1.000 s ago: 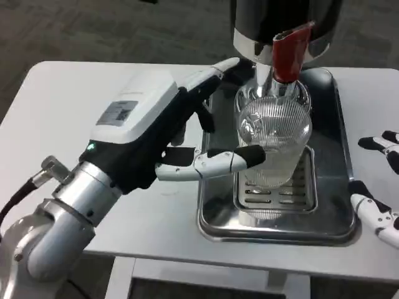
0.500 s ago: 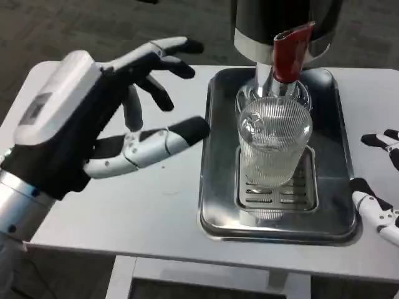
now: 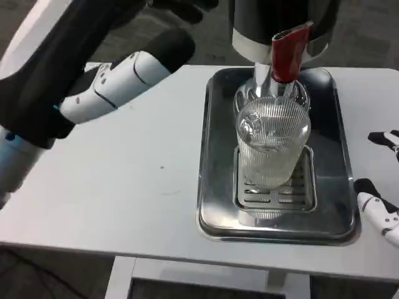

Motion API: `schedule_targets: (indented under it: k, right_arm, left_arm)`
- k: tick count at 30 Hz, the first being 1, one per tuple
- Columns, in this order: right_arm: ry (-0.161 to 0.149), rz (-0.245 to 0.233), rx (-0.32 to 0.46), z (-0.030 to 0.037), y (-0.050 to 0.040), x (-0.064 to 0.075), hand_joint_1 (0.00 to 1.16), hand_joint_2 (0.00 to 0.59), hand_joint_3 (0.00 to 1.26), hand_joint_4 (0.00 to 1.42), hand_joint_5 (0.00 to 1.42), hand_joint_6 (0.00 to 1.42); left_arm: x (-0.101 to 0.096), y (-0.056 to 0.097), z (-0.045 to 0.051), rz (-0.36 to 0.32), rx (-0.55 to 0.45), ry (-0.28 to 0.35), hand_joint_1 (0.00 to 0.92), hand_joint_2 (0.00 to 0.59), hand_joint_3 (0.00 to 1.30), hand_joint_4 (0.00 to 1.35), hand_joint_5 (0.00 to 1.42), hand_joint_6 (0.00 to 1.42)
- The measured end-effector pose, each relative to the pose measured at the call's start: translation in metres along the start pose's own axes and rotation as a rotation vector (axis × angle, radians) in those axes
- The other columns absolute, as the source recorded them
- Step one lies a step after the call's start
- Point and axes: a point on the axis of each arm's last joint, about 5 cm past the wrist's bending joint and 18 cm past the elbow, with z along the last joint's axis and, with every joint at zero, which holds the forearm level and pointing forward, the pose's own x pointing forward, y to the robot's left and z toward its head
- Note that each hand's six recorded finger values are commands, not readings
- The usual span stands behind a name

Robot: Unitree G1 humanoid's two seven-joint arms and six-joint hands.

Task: Grasp the cup under the faucet to collect the drink, then remove the cup.

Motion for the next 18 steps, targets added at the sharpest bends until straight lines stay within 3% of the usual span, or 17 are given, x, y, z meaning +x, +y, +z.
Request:
schedule_targets:
  k: [10, 18]
  right_arm:
    - [-0.005, -0.002, 0.011, -0.0004, 0.0, -0.001, 0.4, 0.476, 0.13, 0.05, 0.05, 0.15]
    - [-0.005, -0.008, 0.008, -0.0008, -0.0007, -0.001, 0.4, 0.476, 0.13, 0.05, 0.05, 0.15]
  left_arm:
    - [0.034, 0.008, 0.0007, -0.102, -0.176, -0.054, 0.0, 0.141, 0.24, 0.21, 0.34, 0.37]
    - [0.052, 0.005, -0.0049, -0.177, -0.265, -0.046, 0.0, 0.131, 0.18, 0.15, 0.29, 0.32]
